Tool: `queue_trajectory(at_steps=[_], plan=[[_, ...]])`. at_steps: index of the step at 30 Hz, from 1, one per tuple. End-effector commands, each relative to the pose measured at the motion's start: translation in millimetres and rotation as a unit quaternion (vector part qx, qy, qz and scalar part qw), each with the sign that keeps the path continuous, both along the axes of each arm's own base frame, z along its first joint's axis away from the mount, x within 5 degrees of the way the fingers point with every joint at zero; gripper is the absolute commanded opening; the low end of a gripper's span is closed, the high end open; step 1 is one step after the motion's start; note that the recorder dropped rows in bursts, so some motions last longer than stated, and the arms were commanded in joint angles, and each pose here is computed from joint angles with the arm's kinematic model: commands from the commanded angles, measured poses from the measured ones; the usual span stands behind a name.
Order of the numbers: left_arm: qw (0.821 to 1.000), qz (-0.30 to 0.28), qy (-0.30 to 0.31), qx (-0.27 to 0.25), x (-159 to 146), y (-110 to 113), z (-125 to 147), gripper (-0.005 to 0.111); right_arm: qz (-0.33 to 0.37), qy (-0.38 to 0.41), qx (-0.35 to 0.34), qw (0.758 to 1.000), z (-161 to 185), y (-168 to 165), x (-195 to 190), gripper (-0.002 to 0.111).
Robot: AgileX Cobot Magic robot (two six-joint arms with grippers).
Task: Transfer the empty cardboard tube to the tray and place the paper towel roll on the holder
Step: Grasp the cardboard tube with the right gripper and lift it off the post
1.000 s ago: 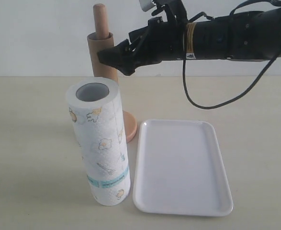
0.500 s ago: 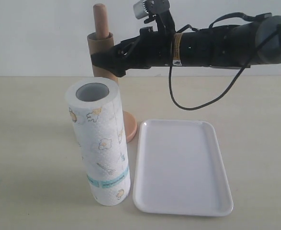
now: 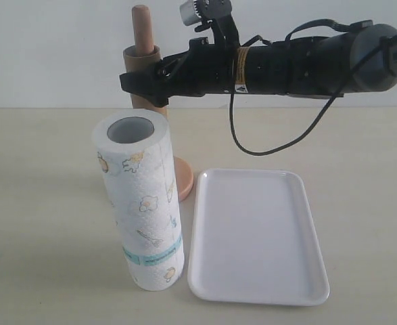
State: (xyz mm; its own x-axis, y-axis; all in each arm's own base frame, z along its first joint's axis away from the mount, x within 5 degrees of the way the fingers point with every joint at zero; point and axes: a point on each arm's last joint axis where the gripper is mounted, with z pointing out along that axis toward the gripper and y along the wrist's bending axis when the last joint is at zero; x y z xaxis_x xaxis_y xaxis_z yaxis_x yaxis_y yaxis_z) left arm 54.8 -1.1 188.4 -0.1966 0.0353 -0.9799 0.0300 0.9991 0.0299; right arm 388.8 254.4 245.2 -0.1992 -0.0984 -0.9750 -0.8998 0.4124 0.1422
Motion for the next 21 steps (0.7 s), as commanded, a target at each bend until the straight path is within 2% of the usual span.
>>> queue_trajectory(at_steps=[1,9,11,13,16,18,21], plan=[[1.000,-0.003,-0.001,-0.003,-0.1,-0.5,-0.8,0.006,-0.004,0.001,0.004,1.000,2.0,0.6,1.2,0.105],[1.000,-0.003,-0.001,-0.003,-0.1,-0.5,-0.8,0.006,-0.014,0.003,-0.007,1.000,0.0,5.7,-0.4,0.105],[1.000,-0.003,-0.001,-0.003,-0.1,-0.5,-0.8,0.006,-0.015,0.005,-0.007,1.000,-0.1,5.7,-0.3,0.100],[1.000,-0.003,-0.001,-0.003,-0.1,-0.5,-0.8,0.006,-0.016,0.009,-0.005,1.000,-0.1,5.7,-0.3,0.077],[1.000,-0.003,-0.001,-0.003,-0.1,-0.5,-0.8,0.006,-0.020,0.011,-0.006,1.000,-0.4,5.4,0.3,0.036],[1.000,-0.003,-0.001,-0.003,-0.1,-0.5,-0.8,0.006,-0.026,0.012,-0.010,1.000,-1.1,4.8,1.2,0.001],[1.000,-0.003,-0.001,-0.003,-0.1,-0.5,-0.8,0.006,-0.027,0.012,-0.010,1.000,-1.0,4.6,1.5,0.004]])
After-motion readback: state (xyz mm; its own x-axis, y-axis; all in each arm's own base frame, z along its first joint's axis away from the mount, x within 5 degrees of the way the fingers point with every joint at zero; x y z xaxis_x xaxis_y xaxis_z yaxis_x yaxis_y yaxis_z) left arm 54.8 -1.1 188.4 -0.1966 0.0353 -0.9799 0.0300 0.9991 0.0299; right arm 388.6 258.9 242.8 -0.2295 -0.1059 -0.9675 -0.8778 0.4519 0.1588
